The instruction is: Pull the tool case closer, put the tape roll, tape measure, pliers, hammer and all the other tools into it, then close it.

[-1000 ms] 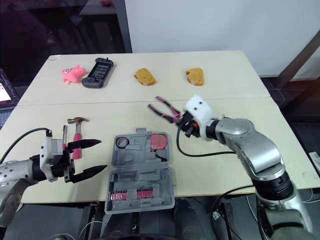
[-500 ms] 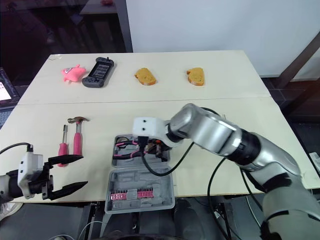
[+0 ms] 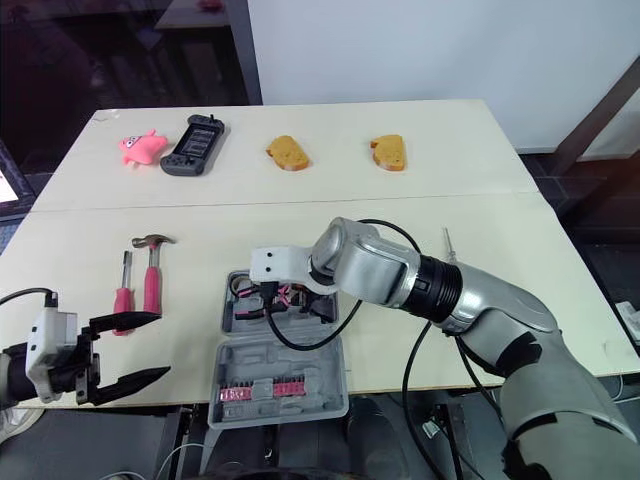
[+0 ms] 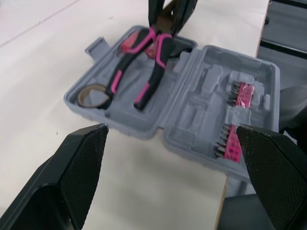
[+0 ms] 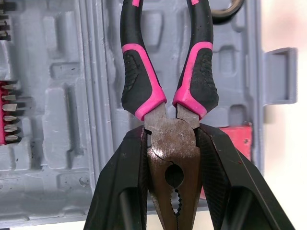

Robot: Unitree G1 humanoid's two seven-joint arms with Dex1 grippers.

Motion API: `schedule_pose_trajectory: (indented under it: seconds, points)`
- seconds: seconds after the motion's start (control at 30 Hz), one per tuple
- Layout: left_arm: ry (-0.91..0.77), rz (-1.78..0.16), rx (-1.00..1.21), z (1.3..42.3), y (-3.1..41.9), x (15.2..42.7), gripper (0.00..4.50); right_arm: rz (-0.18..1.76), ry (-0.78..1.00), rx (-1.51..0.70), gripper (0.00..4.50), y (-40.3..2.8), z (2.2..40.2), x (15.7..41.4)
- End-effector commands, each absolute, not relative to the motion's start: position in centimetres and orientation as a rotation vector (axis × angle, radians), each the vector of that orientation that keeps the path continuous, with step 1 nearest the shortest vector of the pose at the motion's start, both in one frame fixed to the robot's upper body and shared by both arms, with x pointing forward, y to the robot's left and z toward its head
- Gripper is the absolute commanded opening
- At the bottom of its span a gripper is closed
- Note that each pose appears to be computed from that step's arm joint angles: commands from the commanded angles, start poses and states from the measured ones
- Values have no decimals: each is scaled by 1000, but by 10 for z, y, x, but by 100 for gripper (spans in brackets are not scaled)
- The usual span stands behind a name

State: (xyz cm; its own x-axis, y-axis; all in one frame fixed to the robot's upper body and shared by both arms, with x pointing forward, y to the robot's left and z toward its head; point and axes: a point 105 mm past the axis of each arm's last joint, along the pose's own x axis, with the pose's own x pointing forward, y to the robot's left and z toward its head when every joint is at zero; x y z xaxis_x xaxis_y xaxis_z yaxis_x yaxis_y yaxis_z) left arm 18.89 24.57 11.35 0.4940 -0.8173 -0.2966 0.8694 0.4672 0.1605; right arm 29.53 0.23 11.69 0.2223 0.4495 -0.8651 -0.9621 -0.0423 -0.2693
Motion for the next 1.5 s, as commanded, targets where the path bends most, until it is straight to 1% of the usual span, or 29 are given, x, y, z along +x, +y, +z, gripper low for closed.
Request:
schedule_pose_trajectory:
  seconds: [0.03,0.3,0.5,0.67,0.97,1.0,1.1,1.17,1.37,1.5]
  points:
    - [130,-1041,333,123,243,190,450,1301,596,-1076,97,10,121,293]
    - [130,-1042,335,122,242,191,450,1331,632,-1074,97,18,103,291]
    - [132,-1044,336,121,241,191,450,1337,651,-1080,97,25,91,296]
    - [133,-1039,338,121,241,192,450,1356,656,-1060,97,31,84,296]
    - [138,-1030,344,120,243,193,450,1352,701,-1028,97,23,70,298]
    - [138,-1030,344,120,243,193,450,1351,703,-1026,201,22,69,298]
    - [140,-1031,342,120,242,193,450,1342,697,-997,332,23,71,301]
    - [140,-1032,342,120,242,194,450,1340,678,-953,412,27,78,303]
    - [144,-1033,345,119,243,195,450,1338,608,-886,412,31,103,311]
    - [144,-1036,345,119,242,197,450,1379,553,-784,412,42,117,308]
